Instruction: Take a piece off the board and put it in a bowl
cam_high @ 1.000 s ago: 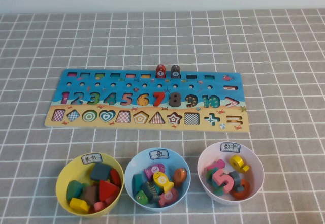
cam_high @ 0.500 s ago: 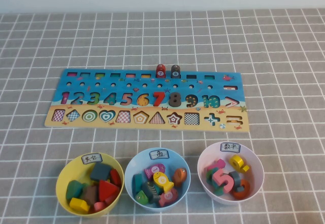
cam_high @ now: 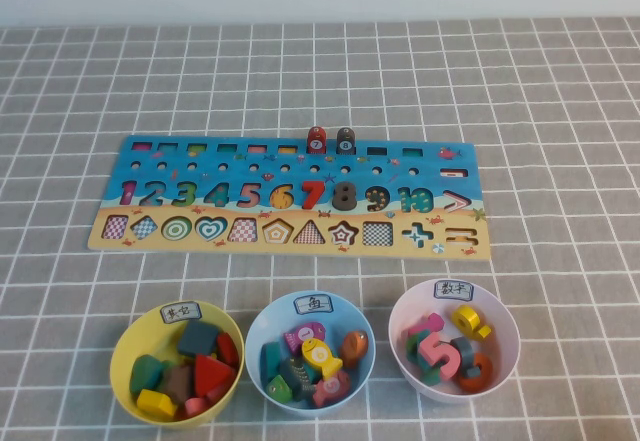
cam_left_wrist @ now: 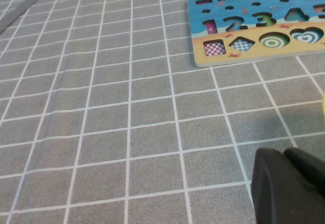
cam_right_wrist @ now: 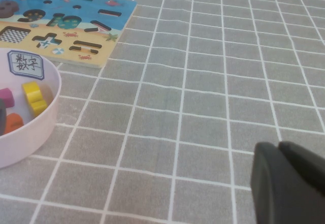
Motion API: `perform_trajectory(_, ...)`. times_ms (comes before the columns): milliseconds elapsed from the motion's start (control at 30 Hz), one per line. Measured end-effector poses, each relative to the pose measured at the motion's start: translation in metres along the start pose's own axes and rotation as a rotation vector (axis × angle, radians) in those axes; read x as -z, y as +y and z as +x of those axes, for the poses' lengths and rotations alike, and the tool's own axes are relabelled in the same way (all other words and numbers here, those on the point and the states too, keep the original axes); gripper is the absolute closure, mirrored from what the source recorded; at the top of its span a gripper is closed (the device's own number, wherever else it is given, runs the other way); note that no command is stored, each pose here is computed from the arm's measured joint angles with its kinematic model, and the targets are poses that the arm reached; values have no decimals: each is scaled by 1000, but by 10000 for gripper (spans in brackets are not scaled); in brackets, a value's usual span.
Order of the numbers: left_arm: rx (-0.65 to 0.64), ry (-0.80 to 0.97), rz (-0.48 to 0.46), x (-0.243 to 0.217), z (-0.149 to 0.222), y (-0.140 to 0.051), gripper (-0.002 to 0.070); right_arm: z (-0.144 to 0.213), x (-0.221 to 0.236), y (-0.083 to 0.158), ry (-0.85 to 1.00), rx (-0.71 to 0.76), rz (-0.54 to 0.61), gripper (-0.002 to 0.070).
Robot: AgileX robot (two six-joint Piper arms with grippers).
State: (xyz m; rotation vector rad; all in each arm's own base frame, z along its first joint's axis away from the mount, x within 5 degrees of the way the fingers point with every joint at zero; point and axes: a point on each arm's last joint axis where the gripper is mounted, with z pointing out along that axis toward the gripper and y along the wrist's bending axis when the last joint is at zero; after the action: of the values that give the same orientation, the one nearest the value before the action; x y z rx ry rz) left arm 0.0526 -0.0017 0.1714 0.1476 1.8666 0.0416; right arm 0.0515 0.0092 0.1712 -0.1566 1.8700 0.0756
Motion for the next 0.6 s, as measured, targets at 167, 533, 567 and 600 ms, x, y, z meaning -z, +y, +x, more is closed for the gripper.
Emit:
perform_trajectory(167,0,0,0,0,0,0,678,0,0,0,0,0,0,694)
perform_trajectory(533,0,0,0,0,0,0,678,0,0,0,0,0,0,694)
perform_trajectory(567,0,0,0,0,0,0,678,0,0,0,0,0,0,694)
perform_trajectory(600,0,0,0,0,0,0,678,-1,0,0,-9,-9,-2,694)
